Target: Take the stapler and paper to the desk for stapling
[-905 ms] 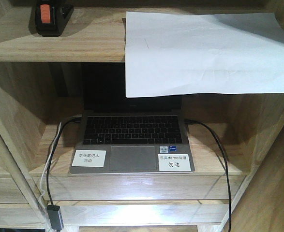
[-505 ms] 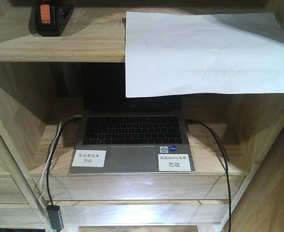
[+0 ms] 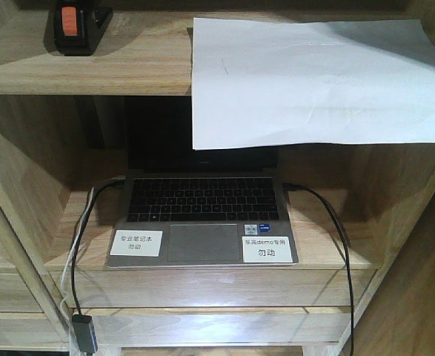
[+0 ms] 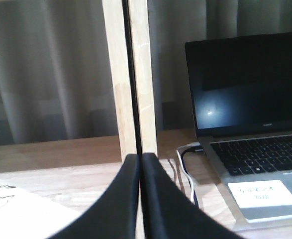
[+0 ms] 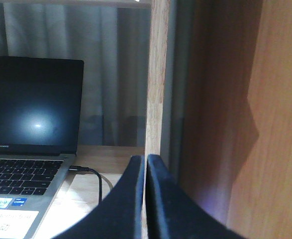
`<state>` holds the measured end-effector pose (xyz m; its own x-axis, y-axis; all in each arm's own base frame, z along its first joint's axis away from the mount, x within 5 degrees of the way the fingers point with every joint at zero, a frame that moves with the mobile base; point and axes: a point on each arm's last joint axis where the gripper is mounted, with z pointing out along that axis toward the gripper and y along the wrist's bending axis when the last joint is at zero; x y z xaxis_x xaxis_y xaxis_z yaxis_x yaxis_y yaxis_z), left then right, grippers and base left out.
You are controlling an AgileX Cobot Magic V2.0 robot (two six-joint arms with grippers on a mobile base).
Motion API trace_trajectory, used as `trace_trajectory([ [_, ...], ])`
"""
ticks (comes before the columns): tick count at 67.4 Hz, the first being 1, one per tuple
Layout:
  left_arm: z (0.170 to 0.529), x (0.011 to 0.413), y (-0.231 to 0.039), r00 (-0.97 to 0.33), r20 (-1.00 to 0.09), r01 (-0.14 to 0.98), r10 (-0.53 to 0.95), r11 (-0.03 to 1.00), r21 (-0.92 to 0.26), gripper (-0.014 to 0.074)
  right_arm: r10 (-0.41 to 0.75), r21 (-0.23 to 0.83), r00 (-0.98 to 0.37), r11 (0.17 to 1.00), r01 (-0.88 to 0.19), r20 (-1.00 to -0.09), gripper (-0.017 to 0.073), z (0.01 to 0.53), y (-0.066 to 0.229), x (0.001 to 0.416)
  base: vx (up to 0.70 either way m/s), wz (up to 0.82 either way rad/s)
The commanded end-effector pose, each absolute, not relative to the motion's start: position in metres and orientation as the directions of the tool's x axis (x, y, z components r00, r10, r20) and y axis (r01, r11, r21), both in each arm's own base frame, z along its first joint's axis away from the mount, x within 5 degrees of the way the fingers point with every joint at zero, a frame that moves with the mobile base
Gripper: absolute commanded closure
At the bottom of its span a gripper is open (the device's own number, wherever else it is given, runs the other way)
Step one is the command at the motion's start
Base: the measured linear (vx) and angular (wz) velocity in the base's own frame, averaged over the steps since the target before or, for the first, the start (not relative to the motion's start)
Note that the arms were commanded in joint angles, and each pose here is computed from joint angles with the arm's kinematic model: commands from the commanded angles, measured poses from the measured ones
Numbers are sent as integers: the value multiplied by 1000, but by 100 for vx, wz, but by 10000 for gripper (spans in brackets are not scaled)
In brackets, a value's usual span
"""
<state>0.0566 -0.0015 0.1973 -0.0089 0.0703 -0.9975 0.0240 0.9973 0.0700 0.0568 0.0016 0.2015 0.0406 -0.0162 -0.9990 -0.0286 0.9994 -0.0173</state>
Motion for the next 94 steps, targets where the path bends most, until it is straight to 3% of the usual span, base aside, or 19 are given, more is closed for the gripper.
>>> trace_trajectory([
  [1,201,56,-1,75,-995,11,60,998,61,600,-32,-35,98,999,-28,-995,568,201,2,57,0,0],
  [17,204,56,-1,109,-992,6,60,998,61,600,-32,-35,97,999,-28,-995,568,201,2,57,0,0],
  [36,236,48,1,390,-919,-30,58,998,50,600,-32,-35,97,999,-28,-995,568,201,2,57,0,0],
  [47,270,39,1,466,-883,-34,57,998,46,600,-32,-35,97,999,-28,-995,568,201,2,57,0,0],
  [74,370,42,-2,266,-962,10,57,998,62,600,-32,-35,98,999,-28,-995,568,201,2,57,0,0],
  [94,382,64,-4,66,-996,40,56,997,59,600,-32,-35,98,999,-28,-995,568,201,2,57,0,0],
])
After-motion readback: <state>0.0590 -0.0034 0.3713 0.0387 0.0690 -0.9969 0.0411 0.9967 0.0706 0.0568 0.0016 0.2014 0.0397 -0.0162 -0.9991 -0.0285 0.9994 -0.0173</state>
